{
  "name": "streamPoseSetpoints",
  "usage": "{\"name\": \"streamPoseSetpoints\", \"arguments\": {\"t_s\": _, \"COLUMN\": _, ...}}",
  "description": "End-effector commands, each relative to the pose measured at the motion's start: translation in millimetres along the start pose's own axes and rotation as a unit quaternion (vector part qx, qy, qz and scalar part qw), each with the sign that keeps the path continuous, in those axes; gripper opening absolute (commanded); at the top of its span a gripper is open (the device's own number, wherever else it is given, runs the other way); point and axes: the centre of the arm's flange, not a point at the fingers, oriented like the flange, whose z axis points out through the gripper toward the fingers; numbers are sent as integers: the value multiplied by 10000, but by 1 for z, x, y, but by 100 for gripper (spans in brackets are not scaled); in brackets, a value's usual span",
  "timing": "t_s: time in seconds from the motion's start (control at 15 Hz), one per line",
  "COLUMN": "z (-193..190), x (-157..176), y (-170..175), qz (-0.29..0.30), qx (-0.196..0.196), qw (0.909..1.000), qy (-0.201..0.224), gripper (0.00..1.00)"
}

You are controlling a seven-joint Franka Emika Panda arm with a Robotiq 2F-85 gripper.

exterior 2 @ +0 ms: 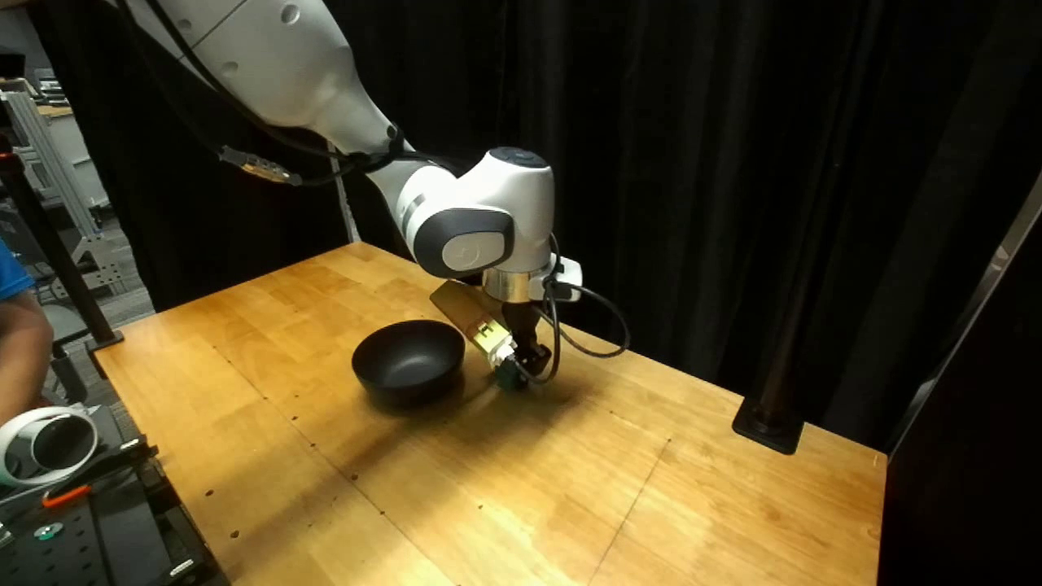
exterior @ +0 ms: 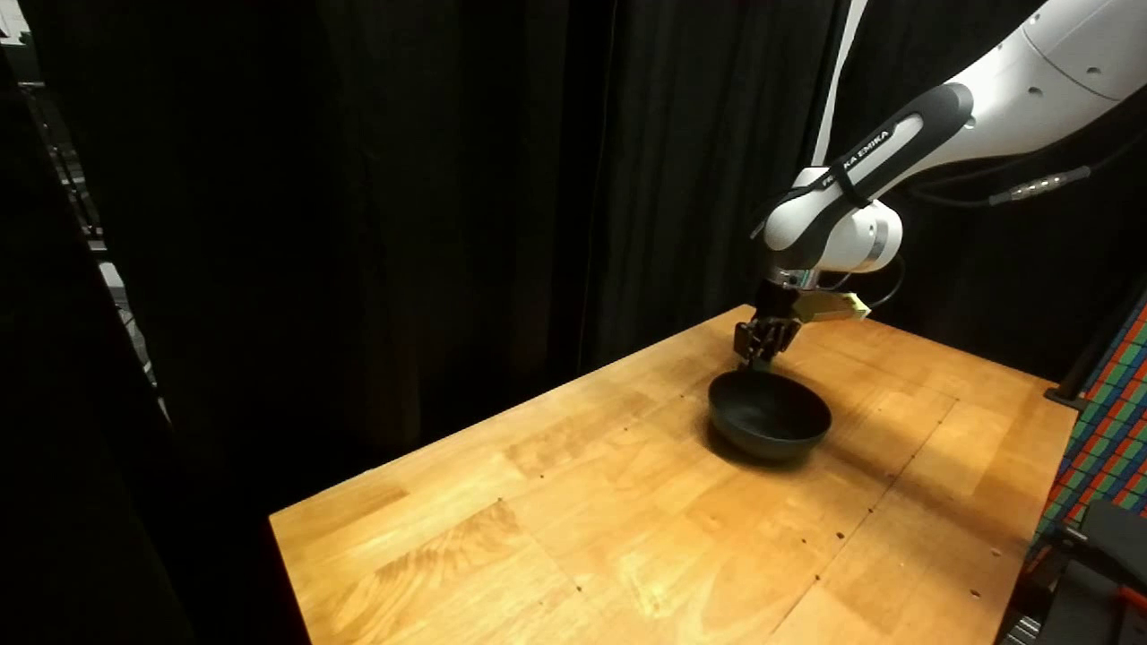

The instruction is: Pick the cube and put it in the bowl

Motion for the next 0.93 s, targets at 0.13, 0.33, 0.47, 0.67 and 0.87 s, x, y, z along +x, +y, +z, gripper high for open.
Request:
{"name": "streamPoseSetpoints", "arguments": {"t_s": 0.13, "z": -106, "x": -4, "y": -9, "qz": 118, "qx": 40, "qw": 9996, "qy": 235, "gripper": 21}}
{"name": "streamPoseSetpoints", "arguments": {"t_s": 0.33, "z": -125, "x": -17, "y": -14, "qz": -96, "qx": 640, "qw": 9966, "qy": -506, "gripper": 21}}
{"name": "streamPoseSetpoints", "arguments": {"t_s": 0.47, "z": -119, "x": -30, "y": -19, "qz": -178, "qx": 993, "qw": 9898, "qy": -1005, "gripper": 21}}
{"name": "streamPoseSetpoints", "arguments": {"t_s": 0.67, "z": -98, "x": -50, "y": -24, "qz": -157, "qx": 1448, "qw": 9788, "qy": -1443, "gripper": 54}}
{"name": "streamPoseSetpoints", "arguments": {"t_s": 0.87, "z": -88, "x": -70, "y": -21, "qz": -80, "qx": 1680, "qw": 9704, "qy": -1735, "gripper": 87}}
